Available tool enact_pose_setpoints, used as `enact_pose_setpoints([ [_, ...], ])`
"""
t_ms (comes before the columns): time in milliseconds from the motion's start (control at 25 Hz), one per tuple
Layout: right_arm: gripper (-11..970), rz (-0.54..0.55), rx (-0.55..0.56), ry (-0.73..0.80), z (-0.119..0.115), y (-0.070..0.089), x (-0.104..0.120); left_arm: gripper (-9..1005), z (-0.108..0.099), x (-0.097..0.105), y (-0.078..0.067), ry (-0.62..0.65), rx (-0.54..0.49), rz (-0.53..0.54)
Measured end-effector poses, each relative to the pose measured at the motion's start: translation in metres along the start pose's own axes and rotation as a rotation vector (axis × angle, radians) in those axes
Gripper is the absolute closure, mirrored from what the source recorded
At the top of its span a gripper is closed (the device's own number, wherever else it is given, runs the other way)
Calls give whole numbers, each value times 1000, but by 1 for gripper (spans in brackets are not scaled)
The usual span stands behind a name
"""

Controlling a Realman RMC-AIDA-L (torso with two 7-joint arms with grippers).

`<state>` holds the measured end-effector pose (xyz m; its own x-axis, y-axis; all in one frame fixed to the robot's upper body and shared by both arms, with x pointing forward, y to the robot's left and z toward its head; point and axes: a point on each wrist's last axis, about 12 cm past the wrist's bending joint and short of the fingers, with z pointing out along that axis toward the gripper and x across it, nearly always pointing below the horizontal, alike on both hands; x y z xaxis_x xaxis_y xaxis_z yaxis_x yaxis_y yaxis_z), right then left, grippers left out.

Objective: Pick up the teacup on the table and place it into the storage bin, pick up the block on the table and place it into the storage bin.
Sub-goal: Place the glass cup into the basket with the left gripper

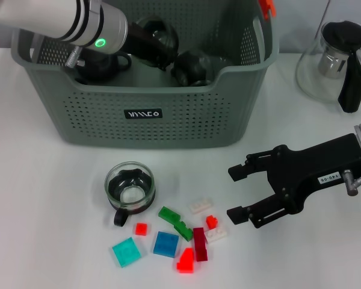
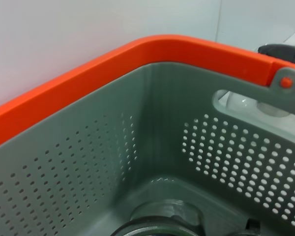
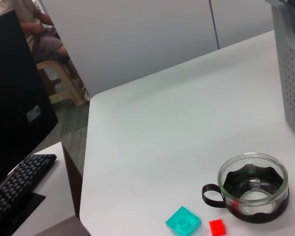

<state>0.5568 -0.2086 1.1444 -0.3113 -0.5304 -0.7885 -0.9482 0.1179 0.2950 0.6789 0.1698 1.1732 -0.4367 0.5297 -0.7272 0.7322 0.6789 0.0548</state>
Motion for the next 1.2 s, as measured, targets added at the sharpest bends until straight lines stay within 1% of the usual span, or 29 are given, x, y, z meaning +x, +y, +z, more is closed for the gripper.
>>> enact_pose_setpoints([
  [680,18,0,1,1,0,0,0,935,1,2,0,1,-8,8],
  [920,17,1,0,3,0,0,1,722,1,2,-1,-2,-3,3],
  [1200,17,2,-1,4,-1,0,1,575,-3,-2,-2,-9,8,-1],
])
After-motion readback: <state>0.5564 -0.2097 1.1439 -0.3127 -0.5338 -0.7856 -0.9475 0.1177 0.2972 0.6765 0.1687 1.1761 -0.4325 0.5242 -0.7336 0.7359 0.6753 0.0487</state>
